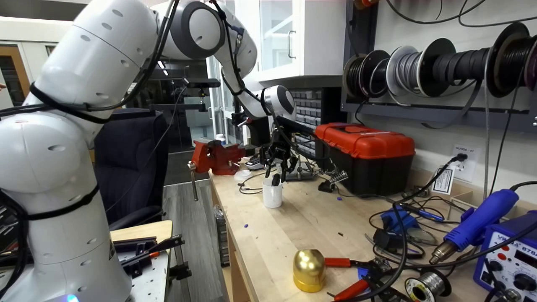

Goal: Put the marker inside the cup

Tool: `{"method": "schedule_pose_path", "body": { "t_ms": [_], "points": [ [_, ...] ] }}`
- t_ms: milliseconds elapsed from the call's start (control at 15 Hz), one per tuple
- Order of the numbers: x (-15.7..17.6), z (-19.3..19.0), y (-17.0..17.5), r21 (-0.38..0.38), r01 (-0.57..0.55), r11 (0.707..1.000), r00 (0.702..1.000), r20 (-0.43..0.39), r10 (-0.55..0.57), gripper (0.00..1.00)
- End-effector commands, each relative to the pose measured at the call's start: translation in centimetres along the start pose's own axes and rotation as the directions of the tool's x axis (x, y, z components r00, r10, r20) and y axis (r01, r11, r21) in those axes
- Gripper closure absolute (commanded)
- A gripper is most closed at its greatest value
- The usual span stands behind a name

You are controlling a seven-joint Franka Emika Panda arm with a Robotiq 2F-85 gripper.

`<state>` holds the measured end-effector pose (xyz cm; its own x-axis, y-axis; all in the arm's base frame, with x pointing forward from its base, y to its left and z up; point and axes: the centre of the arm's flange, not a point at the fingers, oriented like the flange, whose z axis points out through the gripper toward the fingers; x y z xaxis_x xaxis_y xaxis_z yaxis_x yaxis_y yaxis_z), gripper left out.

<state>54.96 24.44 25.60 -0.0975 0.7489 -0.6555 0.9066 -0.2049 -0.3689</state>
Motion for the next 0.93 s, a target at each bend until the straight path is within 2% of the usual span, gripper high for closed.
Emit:
{"method": "schedule_pose_path", "body": {
  "t_ms": [0, 133, 200, 467, 533, 600, 867],
  "points": [
    [-0.5, -1.5, -0.1, 0.012, 0.012, 1.000, 1.000, 0.011, -0.012, 0.15],
    [-1.0, -1.9, -0.2, 0.013, 0.003, 1.000, 1.000, -0.002, -0.003, 0.02],
    [-1.3, -2.0, -0.2, 0.014, -0.004, 1.000, 1.000, -0.012, 0.004, 0.01],
    [-4.1, -2.6, -0.1, 0.021, -0.052, 0.998, 0.992, -0.116, 0.054, 0.00],
    [-5.0, -2.8, 0.0, 0.029, -0.098, 0.995, 0.981, -0.168, 0.102, 0.00],
    [-2.5, -2.2, 0.6, 0.021, -0.041, 0.999, 0.995, -0.092, 0.043, 0.00],
    [-4.6, -2.8, 0.9, 0.040, -0.068, 0.997, 0.987, -0.146, 0.073, 0.00]
  ]
}}
